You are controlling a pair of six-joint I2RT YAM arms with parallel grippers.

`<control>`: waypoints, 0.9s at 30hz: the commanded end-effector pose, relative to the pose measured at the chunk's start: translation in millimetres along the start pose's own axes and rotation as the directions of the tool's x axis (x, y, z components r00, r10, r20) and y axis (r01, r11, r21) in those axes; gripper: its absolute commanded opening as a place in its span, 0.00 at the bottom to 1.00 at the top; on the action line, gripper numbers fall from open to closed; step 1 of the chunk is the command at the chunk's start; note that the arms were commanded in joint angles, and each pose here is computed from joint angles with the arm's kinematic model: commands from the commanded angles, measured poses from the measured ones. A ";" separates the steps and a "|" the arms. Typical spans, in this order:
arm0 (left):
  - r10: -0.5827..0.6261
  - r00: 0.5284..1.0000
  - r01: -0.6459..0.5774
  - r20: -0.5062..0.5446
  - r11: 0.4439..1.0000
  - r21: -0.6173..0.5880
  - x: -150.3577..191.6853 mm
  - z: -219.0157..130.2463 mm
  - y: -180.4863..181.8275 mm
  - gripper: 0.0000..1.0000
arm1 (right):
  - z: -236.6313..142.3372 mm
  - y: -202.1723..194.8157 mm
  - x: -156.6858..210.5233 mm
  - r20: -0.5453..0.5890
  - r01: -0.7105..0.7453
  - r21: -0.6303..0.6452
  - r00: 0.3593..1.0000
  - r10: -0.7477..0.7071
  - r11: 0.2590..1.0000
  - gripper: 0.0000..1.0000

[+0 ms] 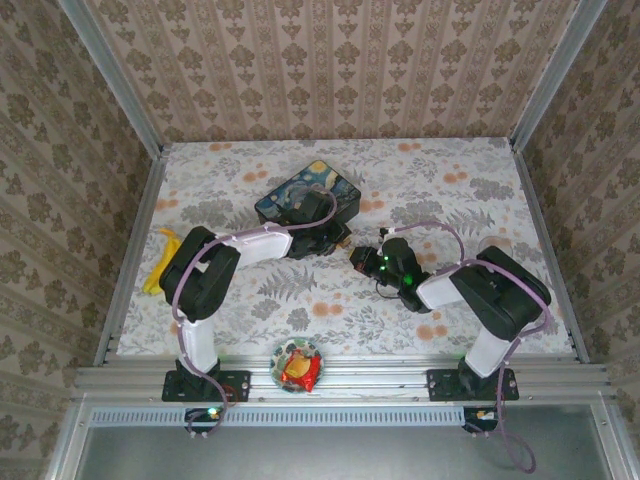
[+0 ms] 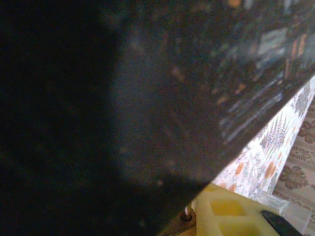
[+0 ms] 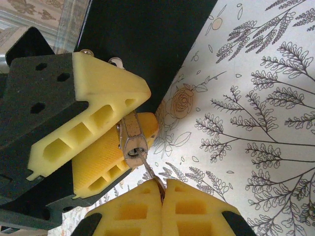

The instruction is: Unlock the padlock with the key

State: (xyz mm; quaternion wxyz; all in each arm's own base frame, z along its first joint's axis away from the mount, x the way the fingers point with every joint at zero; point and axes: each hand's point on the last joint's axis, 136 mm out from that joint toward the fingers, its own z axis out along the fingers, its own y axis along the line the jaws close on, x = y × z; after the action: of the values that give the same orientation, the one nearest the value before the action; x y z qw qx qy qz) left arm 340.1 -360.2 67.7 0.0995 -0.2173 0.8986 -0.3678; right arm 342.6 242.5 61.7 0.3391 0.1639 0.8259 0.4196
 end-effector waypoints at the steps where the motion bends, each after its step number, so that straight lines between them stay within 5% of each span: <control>1: -0.071 0.944 0.060 -0.322 0.997 -0.046 84.3 7.6 12.8 0.00 | 10.4 31.8 -21.5 0.057 -0.016 -0.109 0.998 0.023 0.994 0.00; 27: -0.057 0.940 0.053 -0.337 0.998 -0.021 89.1 8.4 6.4 0.00 | 19.5 43.1 -39.0 0.041 -0.017 -0.171 0.999 0.024 0.985 0.00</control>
State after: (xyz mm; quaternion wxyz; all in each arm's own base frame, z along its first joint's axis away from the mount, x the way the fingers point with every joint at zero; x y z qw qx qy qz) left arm 349.4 -359.7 66.5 0.1202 -0.2232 0.8945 -0.3683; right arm 353.9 244.1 59.3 0.3136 0.1674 0.8198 0.4490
